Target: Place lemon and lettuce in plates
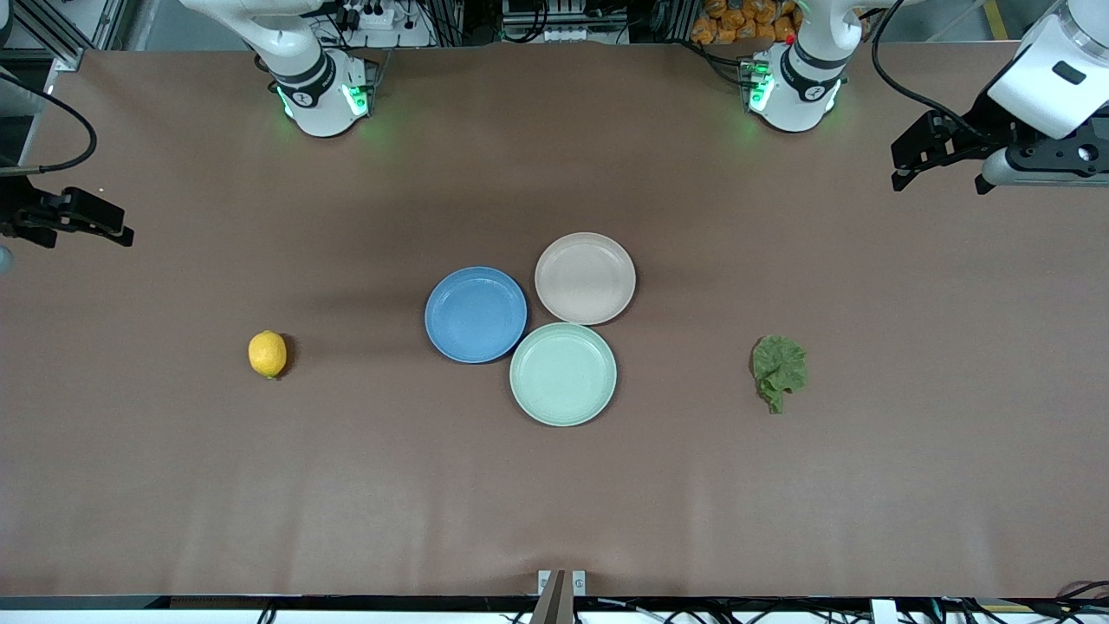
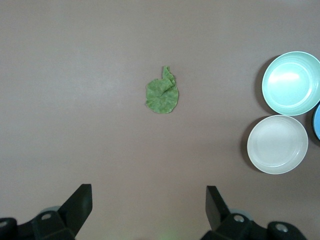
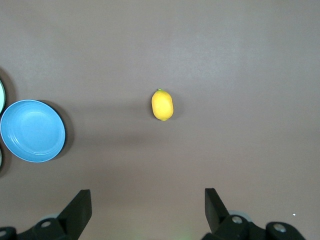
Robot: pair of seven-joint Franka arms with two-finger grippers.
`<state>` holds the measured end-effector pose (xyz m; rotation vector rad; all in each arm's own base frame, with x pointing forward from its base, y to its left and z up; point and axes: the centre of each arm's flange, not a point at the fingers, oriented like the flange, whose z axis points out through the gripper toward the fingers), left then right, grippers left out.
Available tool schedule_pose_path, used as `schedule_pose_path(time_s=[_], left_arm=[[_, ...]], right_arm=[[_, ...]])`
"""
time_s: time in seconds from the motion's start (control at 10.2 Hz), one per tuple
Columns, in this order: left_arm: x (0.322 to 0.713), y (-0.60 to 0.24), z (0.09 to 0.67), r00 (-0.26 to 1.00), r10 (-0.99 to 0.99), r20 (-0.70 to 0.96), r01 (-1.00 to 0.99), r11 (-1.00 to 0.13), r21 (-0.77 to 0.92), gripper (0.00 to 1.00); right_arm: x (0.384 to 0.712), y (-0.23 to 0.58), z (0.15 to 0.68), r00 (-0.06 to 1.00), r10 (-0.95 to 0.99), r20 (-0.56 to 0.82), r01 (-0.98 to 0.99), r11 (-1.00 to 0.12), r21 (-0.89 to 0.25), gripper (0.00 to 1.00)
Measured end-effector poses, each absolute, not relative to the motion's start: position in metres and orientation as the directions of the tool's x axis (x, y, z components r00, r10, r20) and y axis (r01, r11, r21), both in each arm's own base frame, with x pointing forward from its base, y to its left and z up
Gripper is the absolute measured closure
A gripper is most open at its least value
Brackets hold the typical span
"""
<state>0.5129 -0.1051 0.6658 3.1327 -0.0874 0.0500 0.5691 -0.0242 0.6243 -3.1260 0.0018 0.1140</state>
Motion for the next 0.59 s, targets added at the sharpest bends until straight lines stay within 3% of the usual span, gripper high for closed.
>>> schedule_pose_path(time_s=[0.59], left_arm=[[0.5183, -0.1052, 0.6569, 0.998, -0.056, 0.015, -0.056, -0.998, 0.007, 0.00]], right_arm=[[0.5691, -0.0248, 0.6239, 0.997, -0.002, -0.074, -0.003, -1.000, -0.014, 0.00]])
